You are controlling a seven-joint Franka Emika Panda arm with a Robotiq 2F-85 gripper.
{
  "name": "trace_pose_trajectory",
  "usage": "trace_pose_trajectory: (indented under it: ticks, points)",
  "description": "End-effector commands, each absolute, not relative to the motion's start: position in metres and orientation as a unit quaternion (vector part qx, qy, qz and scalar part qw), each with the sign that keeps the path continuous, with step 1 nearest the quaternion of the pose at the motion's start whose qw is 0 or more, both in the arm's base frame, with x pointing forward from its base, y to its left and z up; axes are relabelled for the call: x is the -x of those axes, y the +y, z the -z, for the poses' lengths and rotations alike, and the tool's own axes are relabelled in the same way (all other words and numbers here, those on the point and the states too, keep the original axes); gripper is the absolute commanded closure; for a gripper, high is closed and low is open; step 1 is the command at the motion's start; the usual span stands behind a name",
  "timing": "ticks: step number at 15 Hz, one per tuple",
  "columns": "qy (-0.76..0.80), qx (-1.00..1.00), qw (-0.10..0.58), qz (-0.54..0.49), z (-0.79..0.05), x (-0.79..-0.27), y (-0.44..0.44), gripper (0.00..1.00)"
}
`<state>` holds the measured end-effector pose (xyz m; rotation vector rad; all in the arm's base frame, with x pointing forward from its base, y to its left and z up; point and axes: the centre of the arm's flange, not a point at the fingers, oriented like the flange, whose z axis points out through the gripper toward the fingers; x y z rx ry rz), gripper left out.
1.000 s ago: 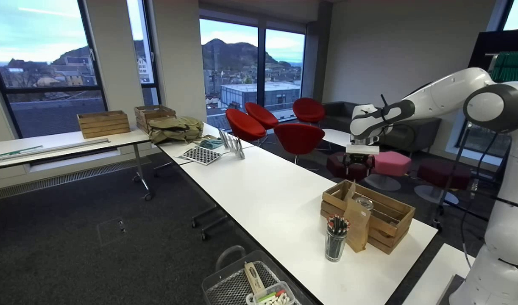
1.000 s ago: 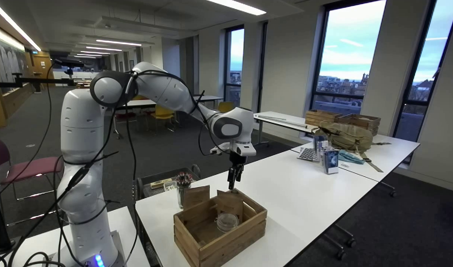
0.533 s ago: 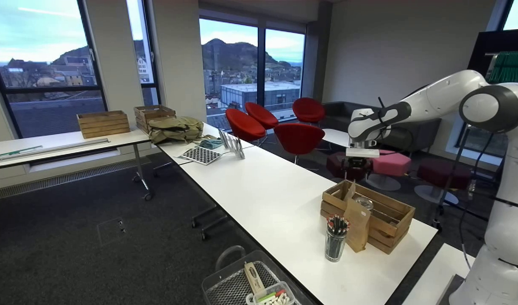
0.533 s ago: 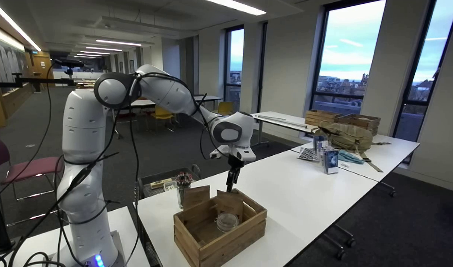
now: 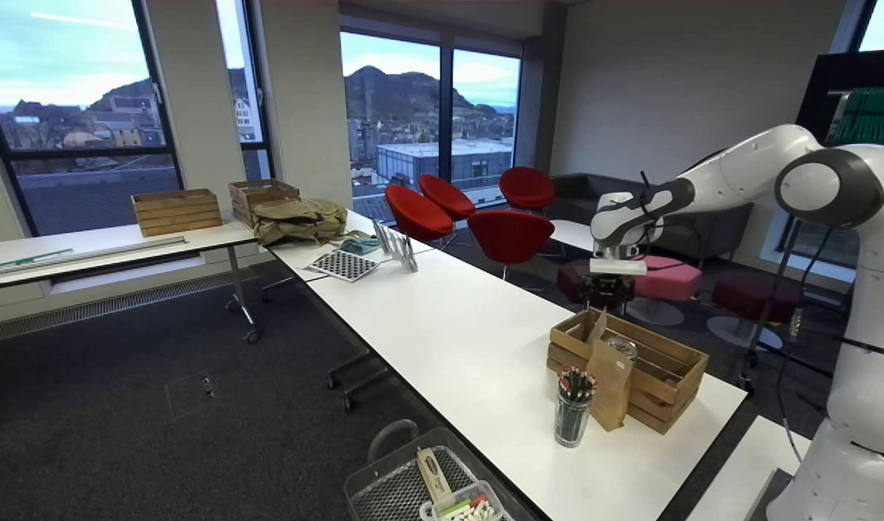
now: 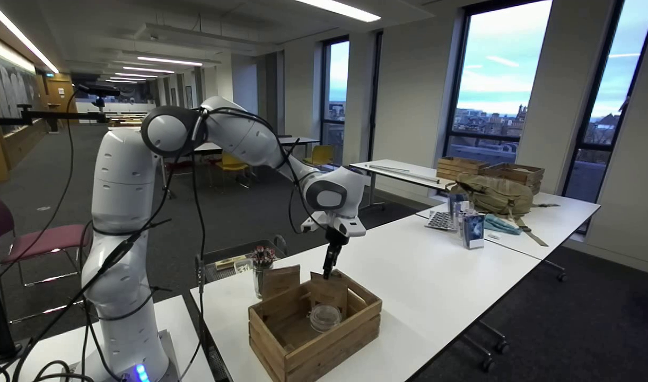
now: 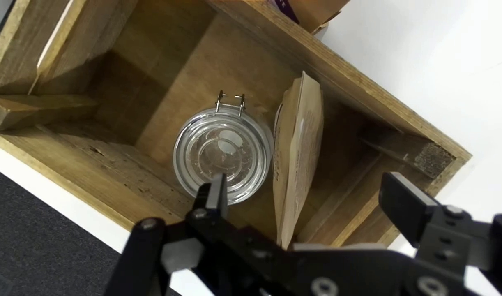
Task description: Remove two brown packets from the box
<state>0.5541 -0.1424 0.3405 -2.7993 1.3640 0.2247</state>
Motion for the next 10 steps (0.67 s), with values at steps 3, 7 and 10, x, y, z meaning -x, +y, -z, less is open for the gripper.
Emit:
trace_pose_trajectory:
  ticks: [3,7,10]
  points:
    - [0.426,0.902,0.021,-0.067,-0.3397,-0.5523,-0.1404,0.0]
    - [0.426,0.902,0.021,-0.066,-0.3389,-0.5521,-0.141,0.0]
    - [0.426,0.902,0.021,-0.066,-0.3378,-0.5519,-0.1412,0.0]
